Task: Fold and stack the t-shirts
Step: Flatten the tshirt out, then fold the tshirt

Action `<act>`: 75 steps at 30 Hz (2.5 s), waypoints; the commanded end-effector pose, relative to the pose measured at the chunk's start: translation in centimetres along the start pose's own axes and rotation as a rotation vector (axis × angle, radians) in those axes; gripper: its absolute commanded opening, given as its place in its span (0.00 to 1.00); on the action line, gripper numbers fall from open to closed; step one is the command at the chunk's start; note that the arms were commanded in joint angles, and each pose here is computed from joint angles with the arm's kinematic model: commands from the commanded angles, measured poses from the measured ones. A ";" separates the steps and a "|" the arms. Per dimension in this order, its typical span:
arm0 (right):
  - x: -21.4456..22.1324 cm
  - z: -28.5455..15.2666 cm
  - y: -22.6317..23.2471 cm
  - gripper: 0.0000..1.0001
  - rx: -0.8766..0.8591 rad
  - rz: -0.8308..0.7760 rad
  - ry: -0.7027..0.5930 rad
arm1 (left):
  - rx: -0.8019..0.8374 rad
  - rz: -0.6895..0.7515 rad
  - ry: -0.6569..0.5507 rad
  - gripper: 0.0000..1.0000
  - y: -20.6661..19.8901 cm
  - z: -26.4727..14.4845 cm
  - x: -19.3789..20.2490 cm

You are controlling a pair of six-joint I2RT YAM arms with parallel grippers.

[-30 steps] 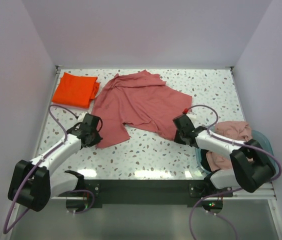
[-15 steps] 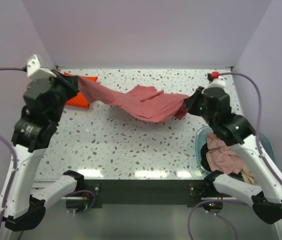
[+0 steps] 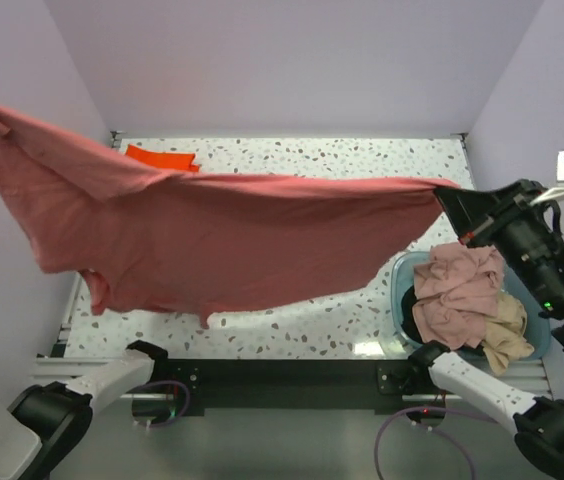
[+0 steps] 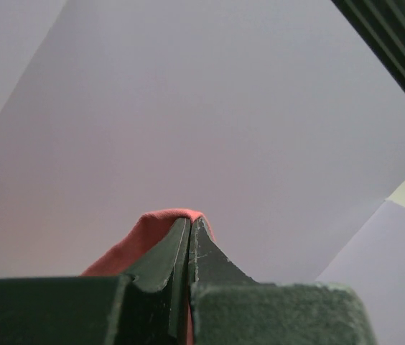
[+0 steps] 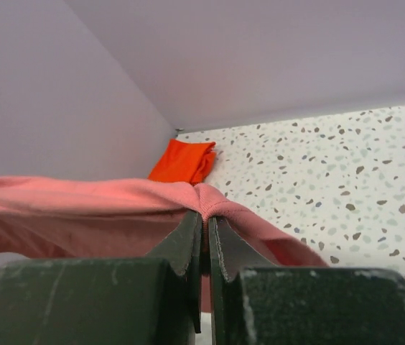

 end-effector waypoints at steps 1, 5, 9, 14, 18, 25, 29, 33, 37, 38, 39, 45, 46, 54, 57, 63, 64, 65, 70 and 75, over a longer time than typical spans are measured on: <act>0.3 -1.7 0.8 0.00 -0.072 -0.020 0.056 | -0.004 0.038 -0.028 0.00 0.4 -0.7 -0.9; 0.1 -1.4 0.7 0.00 -0.061 -0.026 0.048 | -0.035 0.052 -0.016 0.00 1.0 -0.5 -0.1; 0.7 2.0 -0.8 0.00 0.076 -0.062 0.040 | -0.139 0.117 0.073 0.00 2.4 2.7 4.8; 2.1 7.9 -4.1 0.00 0.318 -0.134 0.001 | -0.290 0.221 0.192 0.00 4.8 7.9 13.6; 5.0 15.2 -7.2 0.00 0.455 -0.202 0.079 | -0.386 0.338 0.354 0.00 7.8 13.0 24.1; 9.3 28.0 -18.4 0.00 0.565 -0.099 0.258 | -0.457 0.420 0.540 0.00 14.9 20.3 39.3; 11.6 34.3 -24.0 0.00 0.559 -0.043 0.311 | -0.472 0.477 0.642 0.00 19.2 23.6 49.8; 13.7 39.5 -29.1 0.00 0.557 -0.019 0.369 | -0.452 0.487 0.665 0.00 21.4 25.5 55.9; 14.1 42.8 -33.2 0.00 0.566 0.007 0.363 | -0.418 0.466 0.635 0.00 22.7 26.6 58.7; 14.3 43.2 -33.7 0.00 0.558 0.015 0.362 | -0.421 0.465 0.645 0.00 23.4 26.3 59.5; 15.0 43.5 -34.6 0.00 0.562 0.022 0.373 | -0.417 0.454 0.643 0.00 23.6 26.4 59.6; 14.6 42.7 -34.8 0.00 0.533 0.008 0.374 | -0.412 0.414 0.664 0.00 23.7 24.6 58.9; 14.4 42.5 -34.4 0.00 0.528 0.006 0.376 | -0.412 0.404 0.659 0.00 23.6 24.3 58.4; 8.6 37.3 -27.2 0.00 0.432 -0.029 0.334 | -0.382 0.341 0.477 0.00 17.3 22.1 44.2; 4.9 33.0 -22.5 0.00 0.378 -0.060 0.259 | -0.340 0.305 0.373 0.00 14.3 20.1 37.0; -0.8 21.7 -13.3 0.00 0.273 -0.105 0.093 | -0.276 0.258 0.162 0.00 9.2 13.9 22.0; -1.5 19.9 -12.1 0.00 0.253 -0.112 0.070 | -0.265 0.255 0.147 0.00 8.8 12.9 20.5; -1.7 18.3 -11.2 0.00 0.248 -0.111 0.062 | -0.234 0.227 0.083 0.00 7.4 11.1 16.8; -4.7 8.1 -4.3 0.00 0.137 -0.151 -0.078 | -0.169 0.191 -0.020 0.00 4.7 5.7 8.3; -6.4 0.2 0.8 0.00 0.038 -0.179 -0.183 | -0.067 0.152 -0.157 0.00 1.6 0.3 -0.3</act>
Point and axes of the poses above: each gripper's point midway between its finger pads, its own z axis out along the fingers, its own y axis along the line the jaws close on, x = y × z, the point moved 5 cm from there along -z, back along the fingers, and after that the axes turned 6 degrees about z, right-handed, at the moved point
